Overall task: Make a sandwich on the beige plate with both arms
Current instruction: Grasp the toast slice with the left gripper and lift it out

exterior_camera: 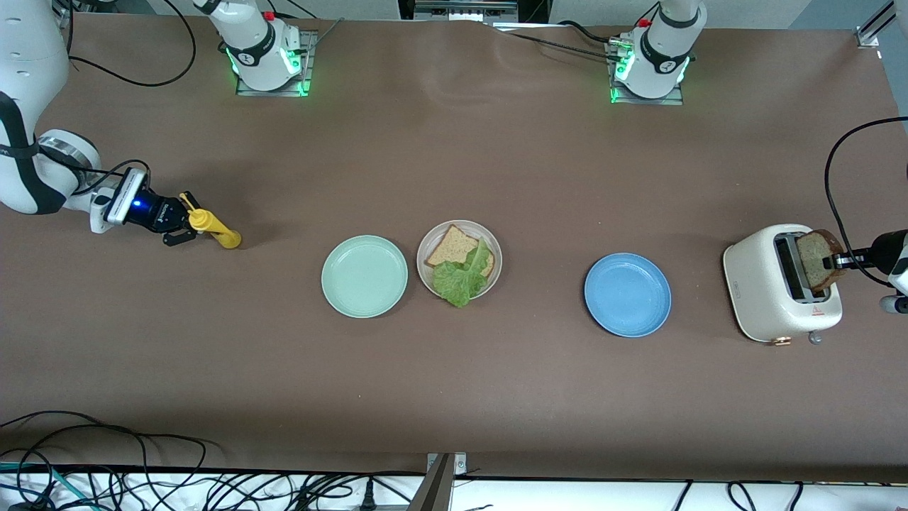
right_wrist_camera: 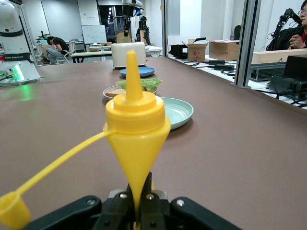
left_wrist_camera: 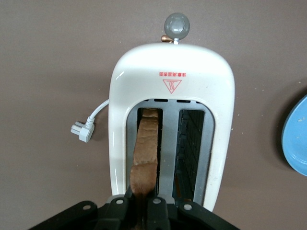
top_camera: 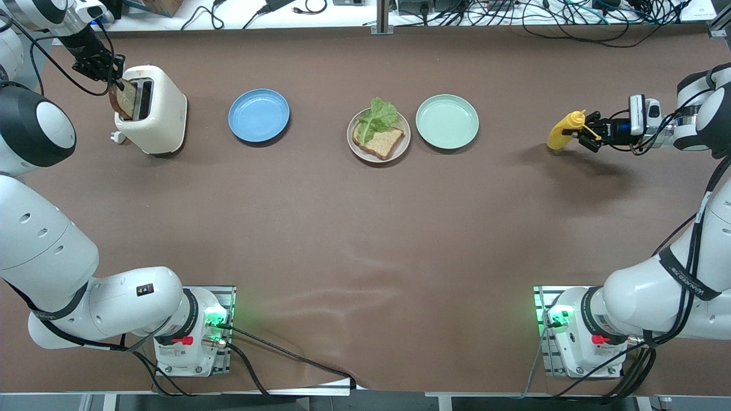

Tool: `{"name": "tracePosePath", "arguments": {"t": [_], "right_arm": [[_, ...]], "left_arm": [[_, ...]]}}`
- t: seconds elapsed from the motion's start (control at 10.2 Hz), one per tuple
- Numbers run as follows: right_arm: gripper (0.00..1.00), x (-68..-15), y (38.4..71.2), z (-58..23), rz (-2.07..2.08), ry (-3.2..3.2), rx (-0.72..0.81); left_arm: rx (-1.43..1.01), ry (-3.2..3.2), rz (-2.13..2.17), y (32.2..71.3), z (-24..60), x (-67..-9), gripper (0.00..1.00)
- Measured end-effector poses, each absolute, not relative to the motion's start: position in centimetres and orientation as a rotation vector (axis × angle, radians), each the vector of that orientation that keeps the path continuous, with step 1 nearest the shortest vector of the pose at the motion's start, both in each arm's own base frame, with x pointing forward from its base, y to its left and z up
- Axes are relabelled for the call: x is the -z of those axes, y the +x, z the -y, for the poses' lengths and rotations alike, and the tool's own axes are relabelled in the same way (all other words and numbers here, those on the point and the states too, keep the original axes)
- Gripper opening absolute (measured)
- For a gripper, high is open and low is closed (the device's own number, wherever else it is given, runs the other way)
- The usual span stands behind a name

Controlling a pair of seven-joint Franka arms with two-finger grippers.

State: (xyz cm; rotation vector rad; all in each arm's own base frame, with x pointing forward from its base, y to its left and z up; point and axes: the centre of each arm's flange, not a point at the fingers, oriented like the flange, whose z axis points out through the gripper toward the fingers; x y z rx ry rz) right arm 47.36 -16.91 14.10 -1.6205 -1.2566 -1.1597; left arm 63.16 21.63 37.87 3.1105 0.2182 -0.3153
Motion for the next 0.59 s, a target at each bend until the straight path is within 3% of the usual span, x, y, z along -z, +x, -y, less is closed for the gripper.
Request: {"name": "tracePosePath", "arguments": {"t": [0.59], "right_arm": [[0.04,-13.8,47.3,17.0,1.248,-1.626,1.161]], "left_arm": [[0.338,3.093,-0.156,61.2,-18.2,-49.7,0.09]]}}
